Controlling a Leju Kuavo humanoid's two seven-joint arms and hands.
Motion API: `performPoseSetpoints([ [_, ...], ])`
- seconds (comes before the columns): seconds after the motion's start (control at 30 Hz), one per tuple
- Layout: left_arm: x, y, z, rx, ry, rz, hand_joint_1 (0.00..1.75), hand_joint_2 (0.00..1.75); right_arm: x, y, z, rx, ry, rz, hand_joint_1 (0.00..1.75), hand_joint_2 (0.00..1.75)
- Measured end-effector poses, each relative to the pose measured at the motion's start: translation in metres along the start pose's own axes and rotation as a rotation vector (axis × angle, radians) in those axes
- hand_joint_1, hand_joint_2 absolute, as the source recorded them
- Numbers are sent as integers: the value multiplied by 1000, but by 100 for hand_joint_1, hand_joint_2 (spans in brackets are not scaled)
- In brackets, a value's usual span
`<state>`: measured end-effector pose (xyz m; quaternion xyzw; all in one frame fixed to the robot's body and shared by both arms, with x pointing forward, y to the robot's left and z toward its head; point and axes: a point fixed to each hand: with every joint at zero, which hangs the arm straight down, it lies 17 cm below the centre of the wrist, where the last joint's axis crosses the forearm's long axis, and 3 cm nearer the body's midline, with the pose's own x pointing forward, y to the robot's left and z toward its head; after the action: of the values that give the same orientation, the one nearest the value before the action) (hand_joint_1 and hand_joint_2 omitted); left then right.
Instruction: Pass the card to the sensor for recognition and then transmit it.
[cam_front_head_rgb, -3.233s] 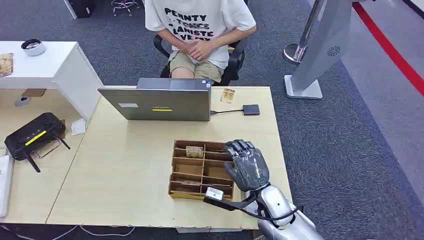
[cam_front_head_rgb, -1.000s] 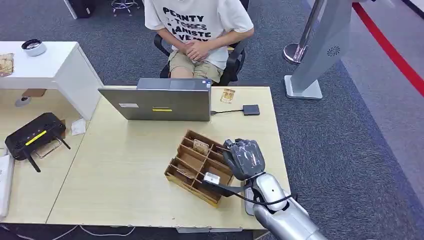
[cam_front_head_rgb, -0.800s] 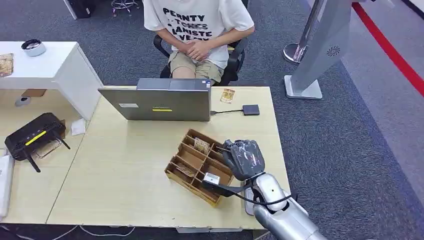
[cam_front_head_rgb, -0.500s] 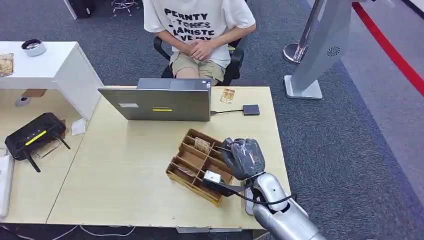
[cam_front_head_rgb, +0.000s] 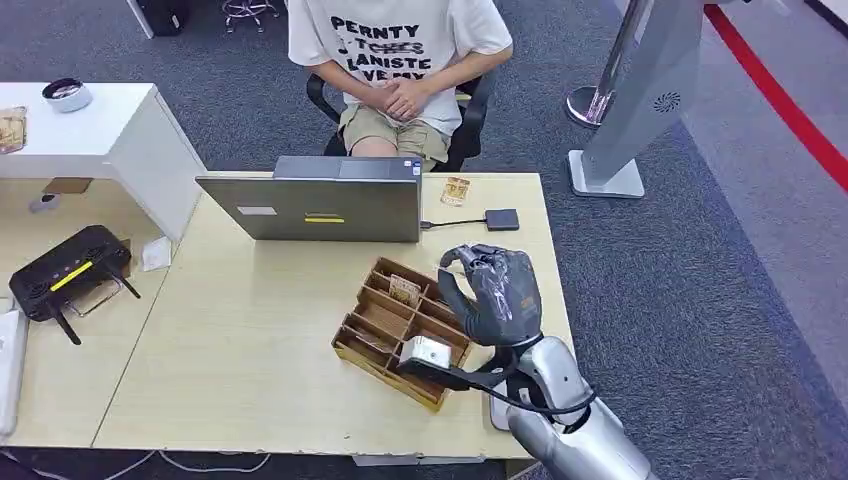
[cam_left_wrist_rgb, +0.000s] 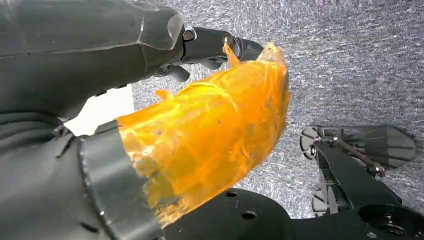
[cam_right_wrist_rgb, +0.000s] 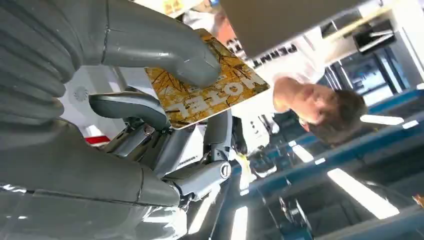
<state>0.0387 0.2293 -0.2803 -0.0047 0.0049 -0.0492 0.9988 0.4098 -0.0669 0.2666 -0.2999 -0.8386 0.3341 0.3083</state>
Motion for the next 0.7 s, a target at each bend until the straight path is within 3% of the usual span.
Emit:
performPoseSetpoints([
  [0.27,-2,0,0,1,0,-7,0,0,35,-75,-1,-257,-112,85,175,175],
  [0.7,-1,1,0,6,-3,-24,0,0,67,-108,6,-357,-232,256,175,175],
])
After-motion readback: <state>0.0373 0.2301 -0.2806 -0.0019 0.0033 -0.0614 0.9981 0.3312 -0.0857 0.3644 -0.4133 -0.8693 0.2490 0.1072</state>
